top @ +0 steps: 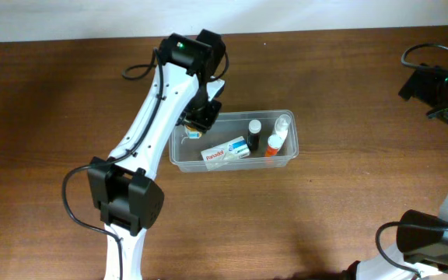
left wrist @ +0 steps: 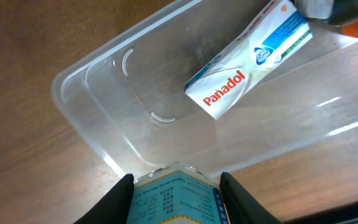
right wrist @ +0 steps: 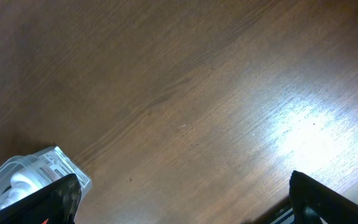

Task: Pack container
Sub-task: 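Carry the amber jar over the container's left end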

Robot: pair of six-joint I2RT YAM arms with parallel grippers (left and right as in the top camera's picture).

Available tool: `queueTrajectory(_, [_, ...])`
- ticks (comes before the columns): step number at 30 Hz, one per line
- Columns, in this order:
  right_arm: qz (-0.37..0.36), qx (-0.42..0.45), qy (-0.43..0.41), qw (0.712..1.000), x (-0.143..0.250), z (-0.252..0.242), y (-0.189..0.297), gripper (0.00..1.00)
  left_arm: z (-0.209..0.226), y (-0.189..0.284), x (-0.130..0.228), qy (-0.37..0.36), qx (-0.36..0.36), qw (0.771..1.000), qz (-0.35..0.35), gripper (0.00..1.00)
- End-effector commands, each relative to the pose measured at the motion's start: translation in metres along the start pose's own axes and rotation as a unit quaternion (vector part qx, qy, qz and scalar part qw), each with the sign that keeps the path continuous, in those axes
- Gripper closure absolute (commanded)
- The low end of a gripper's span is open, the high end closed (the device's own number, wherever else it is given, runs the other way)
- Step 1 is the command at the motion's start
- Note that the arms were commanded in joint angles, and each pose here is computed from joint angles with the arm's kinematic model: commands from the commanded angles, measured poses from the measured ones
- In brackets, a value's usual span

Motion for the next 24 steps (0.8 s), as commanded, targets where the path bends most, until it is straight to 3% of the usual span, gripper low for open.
queueTrajectory(1, [-0.017, 0.000, -0.005, 1.000, 0.001, -0.005, 0.011, 0.02, 0.000, -0.010, 0.001, 0.018, -0.004, 1.000, 0.012, 0.75])
queueTrajectory(24, [-0.017, 0.000, -0.005, 1.000, 0.001, -0.005, 0.011, 0.02, 0.001, -0.087, -0.007, 0.026, -0.020, 0.999, 0.016, 0.82])
Point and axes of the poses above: each gripper's point midway between its finger pads, its own y axis back along the fingers, its own z axis along the line the jaws close on, x = y × z, the point moved 7 cm from there along y, back along the fingers, and after that the axes turned 1 degree about y, right-handed, at the moved point
